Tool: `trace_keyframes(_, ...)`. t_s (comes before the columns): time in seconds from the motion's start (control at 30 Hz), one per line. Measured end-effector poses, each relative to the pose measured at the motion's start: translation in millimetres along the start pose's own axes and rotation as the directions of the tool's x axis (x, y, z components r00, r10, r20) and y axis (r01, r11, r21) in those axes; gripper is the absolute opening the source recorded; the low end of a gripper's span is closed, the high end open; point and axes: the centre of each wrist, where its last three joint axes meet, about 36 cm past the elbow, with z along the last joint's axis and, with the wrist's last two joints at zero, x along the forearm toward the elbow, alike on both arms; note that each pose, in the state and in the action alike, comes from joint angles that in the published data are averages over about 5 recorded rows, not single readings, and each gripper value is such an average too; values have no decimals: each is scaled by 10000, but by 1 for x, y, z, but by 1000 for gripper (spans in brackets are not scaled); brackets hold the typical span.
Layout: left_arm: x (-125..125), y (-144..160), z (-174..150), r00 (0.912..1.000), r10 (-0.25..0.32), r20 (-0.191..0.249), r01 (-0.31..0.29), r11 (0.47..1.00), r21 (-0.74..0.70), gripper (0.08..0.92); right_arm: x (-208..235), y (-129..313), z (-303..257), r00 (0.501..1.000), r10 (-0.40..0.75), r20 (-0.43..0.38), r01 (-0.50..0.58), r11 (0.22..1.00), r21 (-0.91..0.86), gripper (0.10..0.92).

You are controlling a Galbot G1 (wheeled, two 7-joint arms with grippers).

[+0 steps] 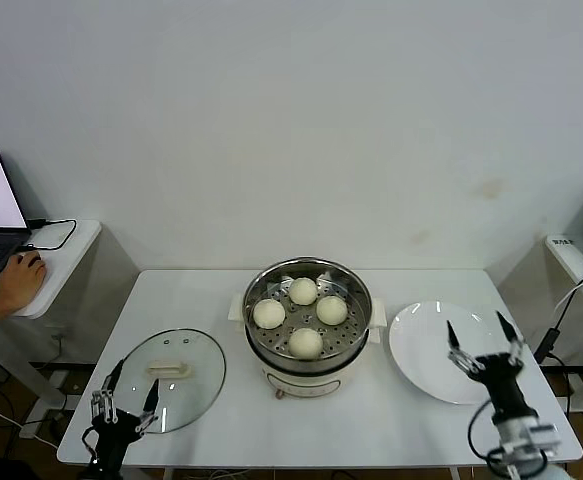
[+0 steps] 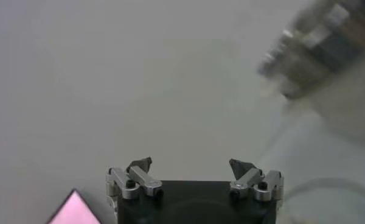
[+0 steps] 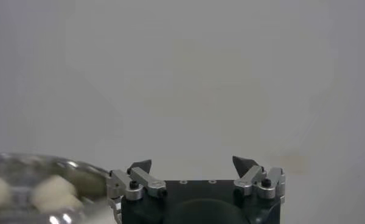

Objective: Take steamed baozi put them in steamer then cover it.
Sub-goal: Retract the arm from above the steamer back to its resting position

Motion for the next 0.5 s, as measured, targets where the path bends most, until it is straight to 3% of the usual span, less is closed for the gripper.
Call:
trace_keyframes(0.23,-3,-7,26,9964,794,287,-714,9739,-2153,823,26,-5,9,9962,795,-357,-784,9964,319,823)
trace_keyframes(0.5,-22,-15,44,9896,1336,541,-1082,9366,-3331,823,46,-5,17,9909,1133,-732,-1094,9925,547,823)
